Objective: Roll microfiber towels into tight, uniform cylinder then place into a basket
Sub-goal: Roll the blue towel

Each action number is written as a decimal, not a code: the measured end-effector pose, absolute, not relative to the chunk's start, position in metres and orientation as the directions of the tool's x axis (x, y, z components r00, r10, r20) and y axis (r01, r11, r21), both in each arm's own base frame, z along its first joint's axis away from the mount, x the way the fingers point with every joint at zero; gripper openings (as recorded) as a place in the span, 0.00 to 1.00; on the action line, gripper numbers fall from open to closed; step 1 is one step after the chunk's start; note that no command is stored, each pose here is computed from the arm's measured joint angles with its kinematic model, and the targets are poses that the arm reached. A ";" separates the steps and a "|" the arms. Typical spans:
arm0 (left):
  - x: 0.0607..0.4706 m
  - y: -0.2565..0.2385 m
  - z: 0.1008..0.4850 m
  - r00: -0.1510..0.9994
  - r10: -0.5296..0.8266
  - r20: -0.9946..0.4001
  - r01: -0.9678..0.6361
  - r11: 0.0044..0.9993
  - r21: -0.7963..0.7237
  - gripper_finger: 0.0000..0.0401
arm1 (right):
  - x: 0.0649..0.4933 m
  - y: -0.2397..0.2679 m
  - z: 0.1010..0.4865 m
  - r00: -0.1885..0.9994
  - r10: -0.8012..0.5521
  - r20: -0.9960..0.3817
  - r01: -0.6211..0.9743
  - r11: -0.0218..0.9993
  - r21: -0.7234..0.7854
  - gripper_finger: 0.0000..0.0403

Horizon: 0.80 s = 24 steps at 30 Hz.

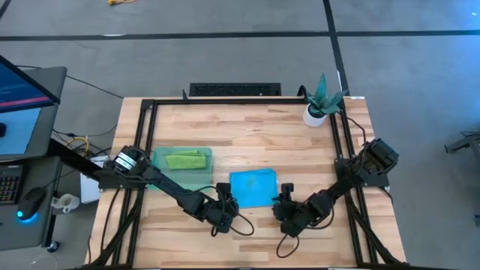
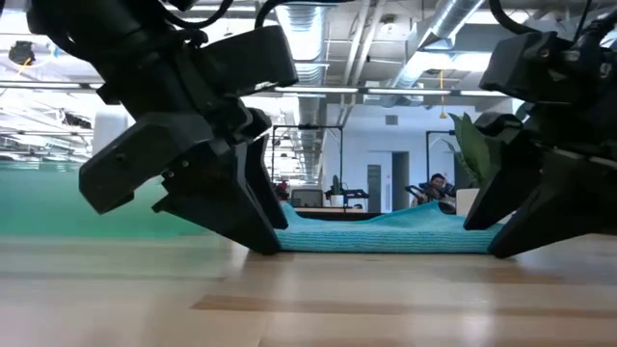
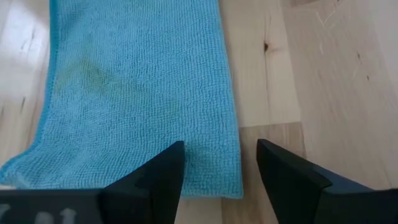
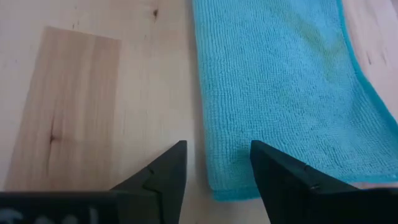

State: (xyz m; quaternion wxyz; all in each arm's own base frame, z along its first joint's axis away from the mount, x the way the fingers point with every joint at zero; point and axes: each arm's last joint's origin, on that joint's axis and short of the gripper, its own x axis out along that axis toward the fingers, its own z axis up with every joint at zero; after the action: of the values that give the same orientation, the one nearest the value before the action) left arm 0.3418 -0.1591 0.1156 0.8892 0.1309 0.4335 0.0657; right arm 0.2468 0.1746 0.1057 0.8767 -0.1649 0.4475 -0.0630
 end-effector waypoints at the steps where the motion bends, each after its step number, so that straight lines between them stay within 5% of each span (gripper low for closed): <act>1: 0.342 -0.159 0.115 0.615 0.230 -0.754 -0.002 0.957 0.290 0.48 | 0.247 0.174 0.106 0.589 -0.257 -0.766 -0.034 0.939 -0.341 0.49; 12: 0.344 -0.154 0.095 0.559 0.274 -0.782 -0.028 0.949 0.313 0.46 | 0.253 0.165 0.105 0.544 -0.214 -0.812 0.017 0.970 -0.244 0.28; 24: 0.346 -0.151 0.093 0.554 0.241 -0.797 0.007 0.956 0.294 0.07 | 0.257 0.156 0.104 0.518 -0.216 -0.828 0.037 0.972 -0.230 0.04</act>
State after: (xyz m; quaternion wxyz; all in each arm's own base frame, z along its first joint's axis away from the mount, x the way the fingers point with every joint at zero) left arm 0.3459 -0.1513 0.0935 0.8713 0.1329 0.4676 0.0671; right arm 0.2573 0.1559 0.1036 0.8663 -0.0921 0.4855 -0.0729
